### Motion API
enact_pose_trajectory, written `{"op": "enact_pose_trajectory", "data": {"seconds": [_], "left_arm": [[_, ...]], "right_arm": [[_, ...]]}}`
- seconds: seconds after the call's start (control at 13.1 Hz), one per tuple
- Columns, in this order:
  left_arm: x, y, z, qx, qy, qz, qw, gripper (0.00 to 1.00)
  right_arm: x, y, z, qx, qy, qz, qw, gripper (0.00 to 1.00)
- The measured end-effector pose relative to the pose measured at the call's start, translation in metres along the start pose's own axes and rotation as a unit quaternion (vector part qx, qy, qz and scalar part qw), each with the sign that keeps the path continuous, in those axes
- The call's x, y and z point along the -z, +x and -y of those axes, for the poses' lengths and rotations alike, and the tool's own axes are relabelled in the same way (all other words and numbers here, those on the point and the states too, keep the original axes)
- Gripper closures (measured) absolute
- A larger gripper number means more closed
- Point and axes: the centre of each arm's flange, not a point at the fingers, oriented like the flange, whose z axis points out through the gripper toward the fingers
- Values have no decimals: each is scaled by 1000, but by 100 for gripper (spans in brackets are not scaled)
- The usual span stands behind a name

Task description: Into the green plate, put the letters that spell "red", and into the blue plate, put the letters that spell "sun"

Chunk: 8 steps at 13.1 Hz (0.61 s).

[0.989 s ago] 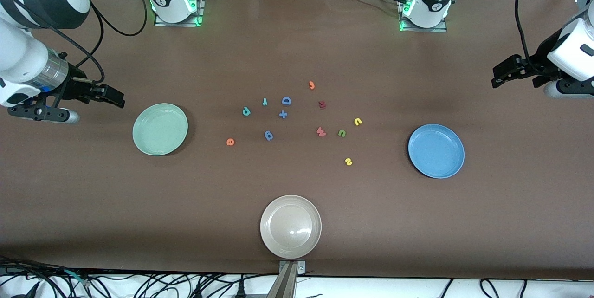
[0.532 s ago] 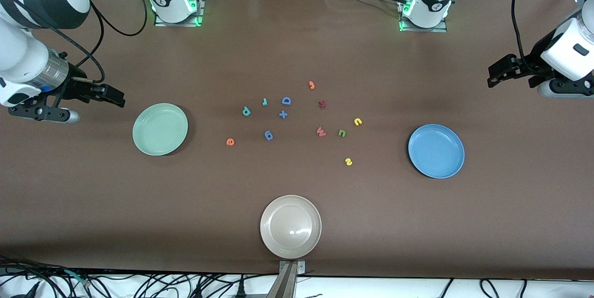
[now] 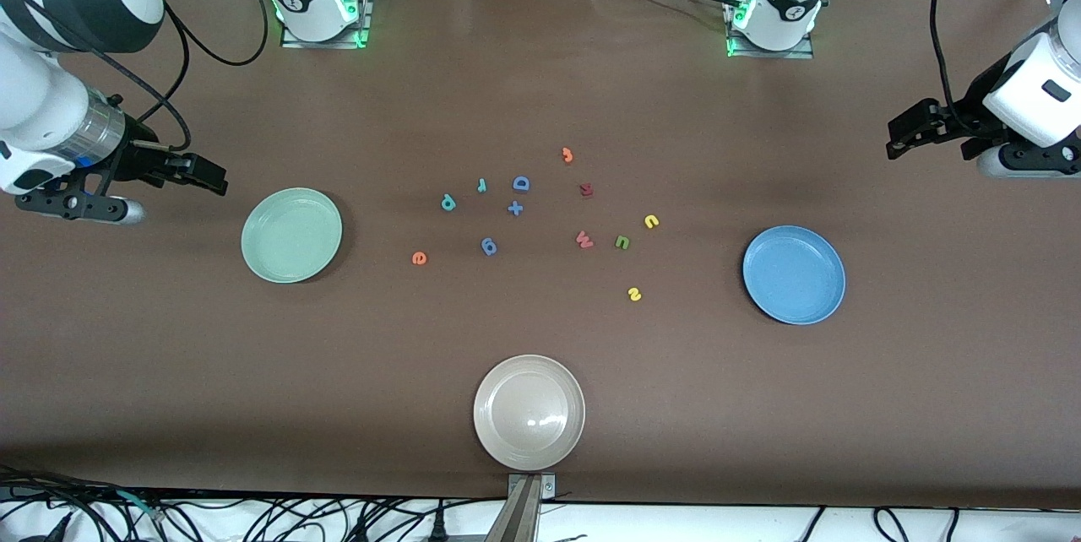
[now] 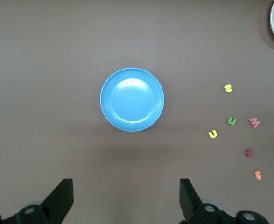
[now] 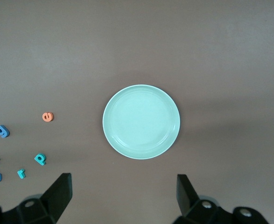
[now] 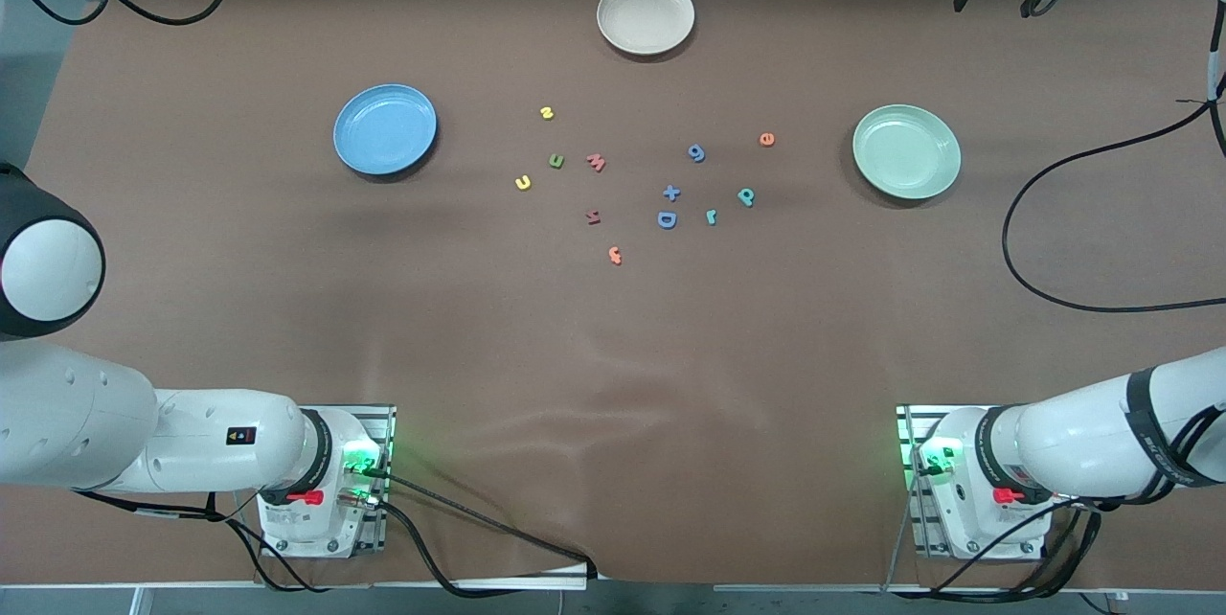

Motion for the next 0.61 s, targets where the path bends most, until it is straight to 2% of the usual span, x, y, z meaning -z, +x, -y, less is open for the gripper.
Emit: {"op": "enact_pose_trajectory", "data": {"seconds": [0.61], "left_arm": [[0, 0, -3, -3, 0, 0, 1000, 0]], "right_arm": [[-2, 0, 0, 0, 0, 2, 1000, 0]]}}
